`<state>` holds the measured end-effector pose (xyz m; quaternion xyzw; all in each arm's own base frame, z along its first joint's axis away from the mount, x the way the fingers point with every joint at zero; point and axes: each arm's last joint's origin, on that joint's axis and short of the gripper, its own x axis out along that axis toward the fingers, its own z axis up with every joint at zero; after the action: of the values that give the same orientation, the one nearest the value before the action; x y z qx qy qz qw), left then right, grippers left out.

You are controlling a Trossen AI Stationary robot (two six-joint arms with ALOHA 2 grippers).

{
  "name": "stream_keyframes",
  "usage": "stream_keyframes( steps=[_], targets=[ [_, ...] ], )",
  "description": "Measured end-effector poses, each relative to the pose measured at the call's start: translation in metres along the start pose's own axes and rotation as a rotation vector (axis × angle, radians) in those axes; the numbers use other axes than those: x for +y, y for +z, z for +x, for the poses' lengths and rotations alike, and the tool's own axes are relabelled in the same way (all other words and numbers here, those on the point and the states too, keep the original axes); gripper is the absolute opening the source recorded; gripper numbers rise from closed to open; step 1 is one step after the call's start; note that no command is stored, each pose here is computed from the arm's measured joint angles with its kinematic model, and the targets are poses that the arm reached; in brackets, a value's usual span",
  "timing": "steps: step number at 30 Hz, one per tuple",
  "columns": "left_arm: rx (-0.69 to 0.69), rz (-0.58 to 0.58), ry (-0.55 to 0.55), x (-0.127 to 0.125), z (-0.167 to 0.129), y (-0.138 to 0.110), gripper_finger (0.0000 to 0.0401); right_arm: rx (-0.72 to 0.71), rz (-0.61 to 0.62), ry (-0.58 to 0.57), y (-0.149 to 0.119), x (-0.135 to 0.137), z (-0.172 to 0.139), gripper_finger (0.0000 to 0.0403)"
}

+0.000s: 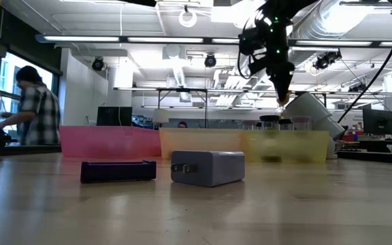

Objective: Pick & Place Office items
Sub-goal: Put the yellow hourglass into the yellow bin

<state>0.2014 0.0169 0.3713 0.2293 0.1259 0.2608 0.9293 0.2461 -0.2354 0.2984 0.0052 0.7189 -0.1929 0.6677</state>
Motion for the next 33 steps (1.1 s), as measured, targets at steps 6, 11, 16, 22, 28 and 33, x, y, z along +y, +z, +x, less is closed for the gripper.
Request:
stream_keyframes(
  steps=[6, 11, 16, 22, 28, 33],
  targets=[
    [-0.001, -0.004, -0.001, 0.000, 0.000, 0.000, 0.0305, -0.023, -0.053, -0.007, 0.000, -0.006, 0.005, 0.0184],
    [-0.008, -0.004, -0.018, -0.001, 0.000, 0.000, 0.0305, -0.072, -0.099, 0.016, 0.003, -0.006, 0.005, 0.0184],
    [-0.008, -0.004, -0.018, -0.001, 0.000, 0.000, 0.0305, -0.060, -0.121, 0.022, 0.007, -0.006, 0.011, 0.0184],
    [-0.007, -0.003, -0.019, -0.001, 0.000, 0.000, 0.0305, -0.007, -0.123, 0.047, 0.016, -0.006, 0.031, 0.0184],
    [0.010, 0.007, -0.029, -0.002, 0.000, -0.002, 0.0305, 0.039, -0.136, 0.069, 0.024, -0.004, 0.048, 0.0184],
    [0.031, -0.004, -0.039, -0.003, 0.000, -0.004, 0.0305, 0.047, -0.130, 0.119, 0.028, -0.006, 0.062, 0.0184]
  ],
)
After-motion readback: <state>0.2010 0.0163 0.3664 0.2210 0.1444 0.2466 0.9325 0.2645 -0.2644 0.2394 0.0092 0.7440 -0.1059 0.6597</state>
